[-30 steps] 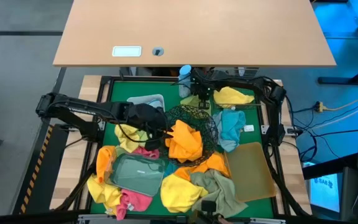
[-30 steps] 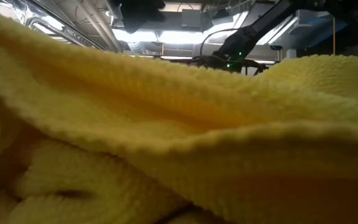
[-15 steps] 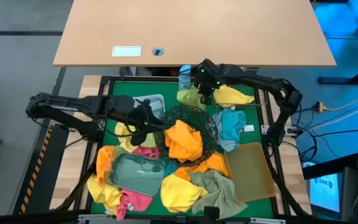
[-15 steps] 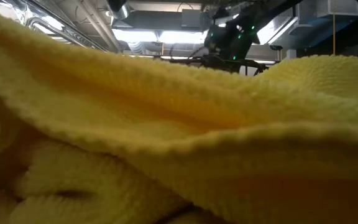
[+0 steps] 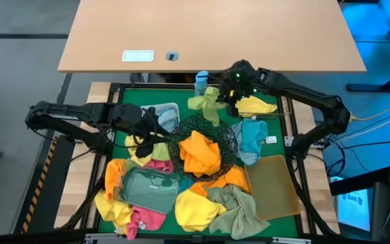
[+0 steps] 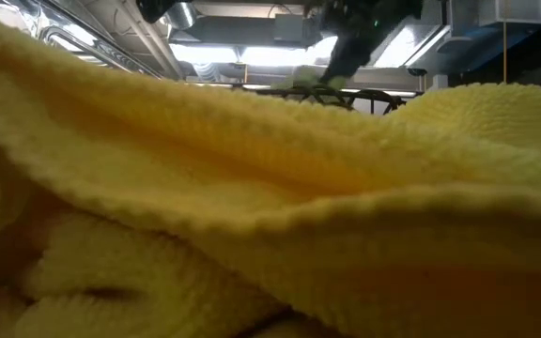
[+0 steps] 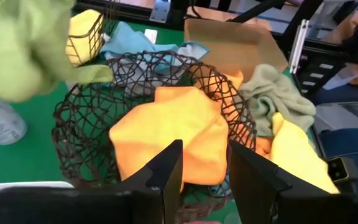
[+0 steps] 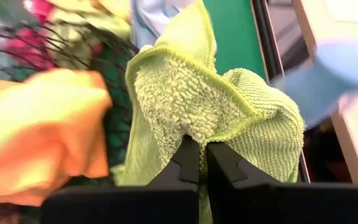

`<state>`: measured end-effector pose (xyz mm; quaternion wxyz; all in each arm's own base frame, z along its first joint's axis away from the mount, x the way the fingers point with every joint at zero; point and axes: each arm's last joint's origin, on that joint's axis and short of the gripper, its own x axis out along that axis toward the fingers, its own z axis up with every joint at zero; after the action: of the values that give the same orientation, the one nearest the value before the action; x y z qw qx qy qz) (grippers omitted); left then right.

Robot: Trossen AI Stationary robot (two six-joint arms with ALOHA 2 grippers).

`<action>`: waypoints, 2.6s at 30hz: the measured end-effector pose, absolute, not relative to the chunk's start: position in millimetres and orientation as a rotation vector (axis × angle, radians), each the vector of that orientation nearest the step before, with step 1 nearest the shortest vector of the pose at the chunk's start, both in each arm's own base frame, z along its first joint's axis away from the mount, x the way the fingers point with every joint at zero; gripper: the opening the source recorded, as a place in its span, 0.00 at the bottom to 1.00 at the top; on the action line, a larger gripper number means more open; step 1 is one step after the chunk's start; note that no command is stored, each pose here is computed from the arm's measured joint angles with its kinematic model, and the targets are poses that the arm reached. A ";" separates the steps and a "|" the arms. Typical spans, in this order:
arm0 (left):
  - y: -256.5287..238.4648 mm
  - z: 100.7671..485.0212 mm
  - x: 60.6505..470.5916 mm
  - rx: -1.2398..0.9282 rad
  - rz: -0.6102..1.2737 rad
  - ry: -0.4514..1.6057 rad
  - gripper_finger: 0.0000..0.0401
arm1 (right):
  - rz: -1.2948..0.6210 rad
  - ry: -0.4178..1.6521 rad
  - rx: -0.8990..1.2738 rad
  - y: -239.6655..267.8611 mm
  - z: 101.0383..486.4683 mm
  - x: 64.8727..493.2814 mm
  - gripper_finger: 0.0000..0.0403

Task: Sort microfiber towel by color & place in baskets
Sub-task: Put the green microfiber towel into the yellow bin

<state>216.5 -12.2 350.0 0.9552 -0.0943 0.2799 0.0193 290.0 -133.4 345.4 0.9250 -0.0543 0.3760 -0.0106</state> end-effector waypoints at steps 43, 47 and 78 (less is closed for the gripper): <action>-12.0 350.9 217.3 -0.191 0.046 0.556 0.30 | 0.342 1.044 0.158 74.7 393.6 176.6 0.01; -12.1 350.8 217.3 -0.191 0.046 0.556 0.30 | 0.243 1.157 0.172 85.7 388.0 161.5 0.01; -12.1 350.7 217.5 -0.191 0.047 0.557 0.30 | -0.061 1.293 0.349 164.4 235.4 110.4 0.01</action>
<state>217.5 -12.1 350.7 0.9567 -0.0944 0.2743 0.0229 110.4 164.4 235.4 0.7836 0.1616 0.5993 -0.0284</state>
